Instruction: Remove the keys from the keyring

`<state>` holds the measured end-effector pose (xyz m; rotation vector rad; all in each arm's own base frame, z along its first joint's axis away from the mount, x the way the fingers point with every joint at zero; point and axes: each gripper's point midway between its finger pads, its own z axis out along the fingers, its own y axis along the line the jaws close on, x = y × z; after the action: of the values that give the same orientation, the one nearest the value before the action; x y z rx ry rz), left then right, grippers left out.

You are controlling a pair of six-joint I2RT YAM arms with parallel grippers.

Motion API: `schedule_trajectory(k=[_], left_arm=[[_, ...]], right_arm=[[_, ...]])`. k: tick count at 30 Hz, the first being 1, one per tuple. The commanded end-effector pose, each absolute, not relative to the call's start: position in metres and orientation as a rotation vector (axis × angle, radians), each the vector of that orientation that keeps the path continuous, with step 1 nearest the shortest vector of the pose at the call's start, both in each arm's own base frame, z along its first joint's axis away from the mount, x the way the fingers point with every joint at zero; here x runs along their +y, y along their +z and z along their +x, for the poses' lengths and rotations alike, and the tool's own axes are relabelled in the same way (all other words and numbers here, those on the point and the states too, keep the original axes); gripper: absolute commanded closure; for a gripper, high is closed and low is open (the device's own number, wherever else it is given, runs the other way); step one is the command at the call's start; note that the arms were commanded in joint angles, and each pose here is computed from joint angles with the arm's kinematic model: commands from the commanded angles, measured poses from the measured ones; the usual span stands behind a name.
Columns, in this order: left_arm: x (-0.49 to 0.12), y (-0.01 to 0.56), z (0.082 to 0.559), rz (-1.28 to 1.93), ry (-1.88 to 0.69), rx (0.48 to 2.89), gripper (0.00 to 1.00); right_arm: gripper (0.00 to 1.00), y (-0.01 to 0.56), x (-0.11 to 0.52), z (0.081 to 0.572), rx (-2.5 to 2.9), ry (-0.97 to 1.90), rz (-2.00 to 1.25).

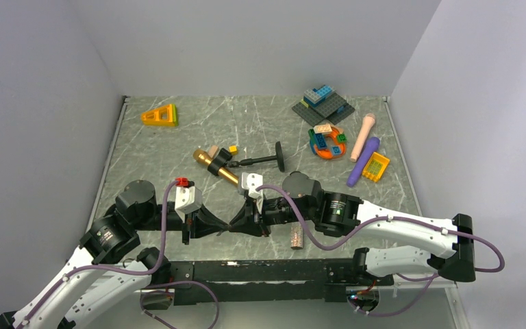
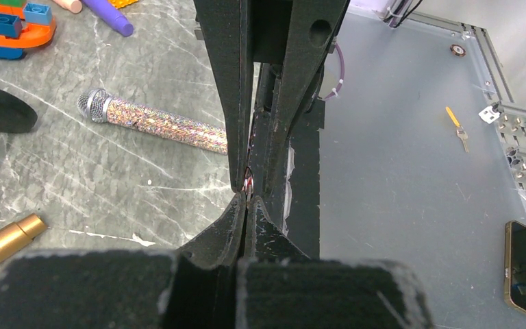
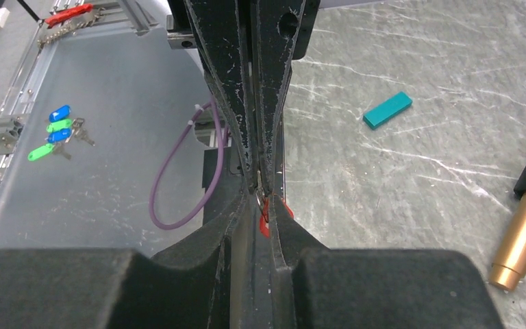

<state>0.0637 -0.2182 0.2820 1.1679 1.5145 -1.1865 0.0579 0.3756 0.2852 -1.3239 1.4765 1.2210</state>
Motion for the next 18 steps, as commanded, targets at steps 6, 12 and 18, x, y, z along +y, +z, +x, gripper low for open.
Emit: schedule_trajectory(k=[6, 12, 18], left_arm=[[-0.222, 0.283, 0.066, 1.19, -1.184, 1.474, 1.0], [-0.222, 0.283, 0.066, 1.19, -1.182, 1.474, 1.0], [-0.222, 0.283, 0.067, 1.19, -1.18, 1.473, 1.0]], right_arm=[[0.85, 0.314, 0.382, 0.056, 1.387, 1.237, -1.313], [1.0, 0.311, 0.385, 0.056, 1.391, 1.242, -1.316], [1.0, 0.308, 0.386, 0.056, 1.394, 1.243, -1.316]])
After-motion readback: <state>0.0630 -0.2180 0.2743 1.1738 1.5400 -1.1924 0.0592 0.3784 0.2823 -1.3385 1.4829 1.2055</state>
